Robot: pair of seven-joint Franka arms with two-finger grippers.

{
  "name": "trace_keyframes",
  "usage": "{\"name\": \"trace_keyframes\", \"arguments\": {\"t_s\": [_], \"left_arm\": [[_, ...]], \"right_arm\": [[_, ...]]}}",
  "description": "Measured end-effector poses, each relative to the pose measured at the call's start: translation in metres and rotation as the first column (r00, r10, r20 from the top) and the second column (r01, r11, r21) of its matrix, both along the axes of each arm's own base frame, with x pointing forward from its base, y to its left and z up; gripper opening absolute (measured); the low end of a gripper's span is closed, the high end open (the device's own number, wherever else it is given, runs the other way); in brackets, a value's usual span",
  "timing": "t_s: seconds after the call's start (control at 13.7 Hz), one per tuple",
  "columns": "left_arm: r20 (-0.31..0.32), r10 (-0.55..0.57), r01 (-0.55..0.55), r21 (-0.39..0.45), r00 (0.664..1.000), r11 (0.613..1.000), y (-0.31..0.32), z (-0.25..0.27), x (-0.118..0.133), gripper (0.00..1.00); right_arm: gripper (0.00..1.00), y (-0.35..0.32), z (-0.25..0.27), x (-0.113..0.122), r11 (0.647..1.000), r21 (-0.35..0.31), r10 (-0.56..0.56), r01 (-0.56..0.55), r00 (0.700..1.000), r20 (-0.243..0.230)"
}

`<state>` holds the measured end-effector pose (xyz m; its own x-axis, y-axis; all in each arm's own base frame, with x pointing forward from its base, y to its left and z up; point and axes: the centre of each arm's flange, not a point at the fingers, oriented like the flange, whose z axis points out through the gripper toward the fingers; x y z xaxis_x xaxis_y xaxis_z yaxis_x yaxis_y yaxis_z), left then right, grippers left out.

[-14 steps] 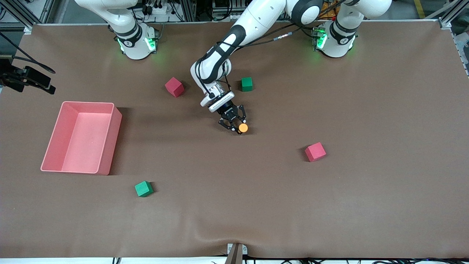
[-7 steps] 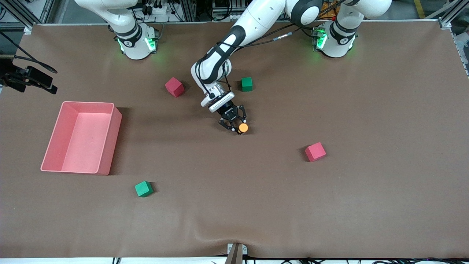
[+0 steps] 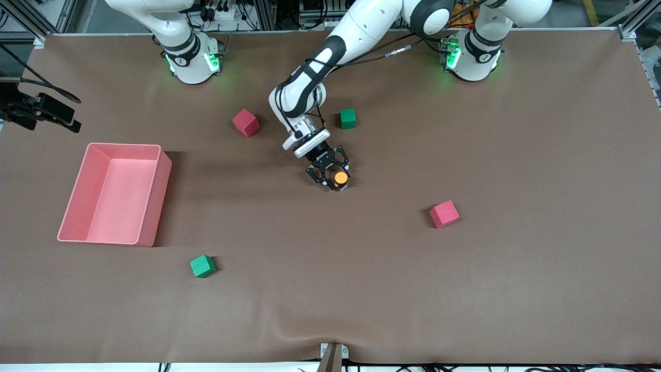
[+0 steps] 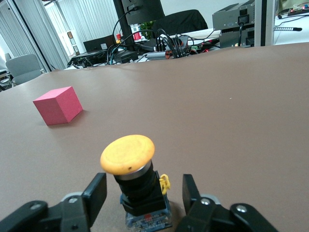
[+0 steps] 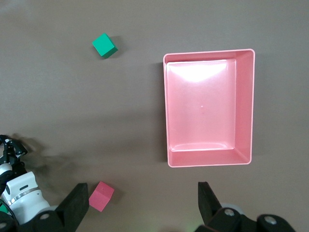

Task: Place and upright button with both arms
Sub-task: 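Lower the button upright onto the table with the left gripper, then open the left gripper and raise it off the button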

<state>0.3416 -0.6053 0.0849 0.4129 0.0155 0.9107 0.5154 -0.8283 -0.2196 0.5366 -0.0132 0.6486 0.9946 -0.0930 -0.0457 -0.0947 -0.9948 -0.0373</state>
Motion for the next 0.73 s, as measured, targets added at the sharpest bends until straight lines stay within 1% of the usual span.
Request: {"name": "trace_keyframes", "arguments": {"t_s": [0.15, 0.22, 0.51, 0.73], "left_arm": [[0.001, -0.005, 0.005, -0.008, 1.0, 1.0, -0.005, 0.003, -0.004, 0.96], [-0.001, -0.002, 0.002, -0.015, 1.0, 1.0, -0.008, 0.006, -0.008, 1.0], [-0.007, 0.019, -0.019, -0.044, 1.0, 0.999, -0.02, 0.026, -0.022, 1.0], [-0.033, 0.051, -0.054, -0.091, 0.998, 0.994, -0.029, 0.049, -0.031, 1.0]], "right_arm": [[1.0, 0.0, 0.0, 0.0, 1.0, 0.0, -0.001, 0.001, 1.0, 0.0], [1.0, -0.001, 0.0, 0.0, 1.0, 0.0, -0.002, 0.002, 1.0, 0.0], [1.0, -0.001, 0.0, 0.0, 1.0, 0.0, -0.002, 0.002, 1.0, 0.0], [1.0, -0.001, 0.0, 0.0, 1.0, 0.0, -0.002, 0.002, 1.0, 0.001]]}}
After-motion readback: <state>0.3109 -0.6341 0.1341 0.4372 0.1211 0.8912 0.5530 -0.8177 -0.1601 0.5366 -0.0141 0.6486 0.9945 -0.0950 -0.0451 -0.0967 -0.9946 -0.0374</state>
